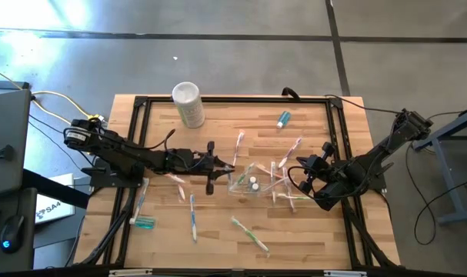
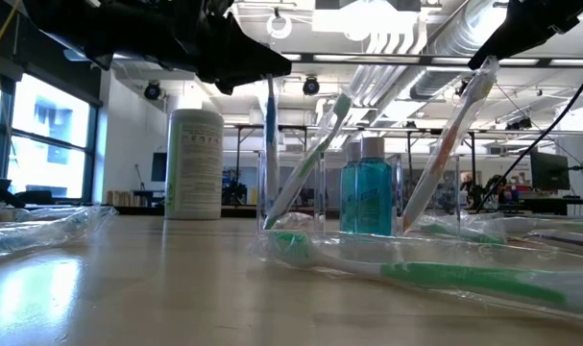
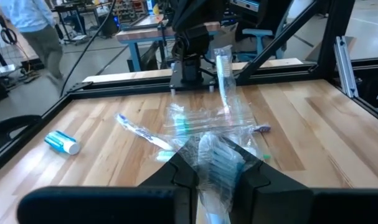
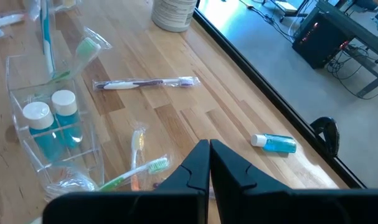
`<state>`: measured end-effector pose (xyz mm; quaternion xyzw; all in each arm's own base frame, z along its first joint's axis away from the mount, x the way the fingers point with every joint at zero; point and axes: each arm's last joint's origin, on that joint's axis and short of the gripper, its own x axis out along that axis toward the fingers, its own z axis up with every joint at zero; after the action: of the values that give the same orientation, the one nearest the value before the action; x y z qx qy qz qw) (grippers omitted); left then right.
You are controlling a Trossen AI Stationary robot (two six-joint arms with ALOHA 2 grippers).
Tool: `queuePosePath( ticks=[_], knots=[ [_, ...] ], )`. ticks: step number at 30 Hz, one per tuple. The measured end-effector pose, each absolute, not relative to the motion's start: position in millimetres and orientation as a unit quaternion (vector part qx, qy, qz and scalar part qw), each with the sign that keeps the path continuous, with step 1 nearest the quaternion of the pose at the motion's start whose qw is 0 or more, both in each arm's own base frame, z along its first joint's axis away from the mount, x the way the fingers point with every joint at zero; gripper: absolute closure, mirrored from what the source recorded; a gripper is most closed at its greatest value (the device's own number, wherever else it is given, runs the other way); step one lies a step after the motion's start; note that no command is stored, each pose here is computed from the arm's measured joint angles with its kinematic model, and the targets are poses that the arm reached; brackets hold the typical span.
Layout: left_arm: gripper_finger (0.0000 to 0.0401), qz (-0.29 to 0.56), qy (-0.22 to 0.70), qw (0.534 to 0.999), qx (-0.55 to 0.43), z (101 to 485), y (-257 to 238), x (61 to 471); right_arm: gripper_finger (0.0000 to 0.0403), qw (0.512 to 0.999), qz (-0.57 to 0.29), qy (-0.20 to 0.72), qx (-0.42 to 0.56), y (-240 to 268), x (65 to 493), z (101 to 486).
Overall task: Pick & Place toothbrushing station
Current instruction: Put the blue toothbrush into the left section of the transparent organizer, then put the green toothbrush into the right section of the transparent organizer
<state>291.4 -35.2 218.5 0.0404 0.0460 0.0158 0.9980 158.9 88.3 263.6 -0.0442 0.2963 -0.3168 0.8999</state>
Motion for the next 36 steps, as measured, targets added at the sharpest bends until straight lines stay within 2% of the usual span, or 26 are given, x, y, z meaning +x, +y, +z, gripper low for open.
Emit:
queuePosePath(
  ticks=[8, 21, 25, 30, 36],
  knots=[
    [0.0343, 0.006, 0.050, 0.998, 0.031, 217.7, -35.8, 291.3, 0.0398, 0.900, -0.317, 0.296, -0.044, 88.2, 158.9, 263.6],
    [0.0213, 0.003, 0.025, 0.999, 0.027, 222.9, -36.2, 291.8, 0.0398, 0.900, -0.317, 0.296, -0.044, 88.2, 158.9, 263.6],
    [0.0185, 0.005, 0.010, 1.000, 0.025, 229.6, -36.4, 294.4, 0.0399, 0.900, -0.317, 0.296, -0.045, 88.2, 158.9, 263.6],
    [0.0173, 0.006, -0.002, 1.000, 0.028, 238.2, -36.9, 298.0, 0.0398, 0.897, -0.317, 0.302, -0.051, 87.4, 157.7, 263.1],
    [0.0173, 0.006, 0.000, 0.999, 0.041, 238.5, -36.9, 298.4, 0.0398, 0.879, -0.310, 0.360, -0.042, 83.3, 149.2, 259.7]
  ],
)
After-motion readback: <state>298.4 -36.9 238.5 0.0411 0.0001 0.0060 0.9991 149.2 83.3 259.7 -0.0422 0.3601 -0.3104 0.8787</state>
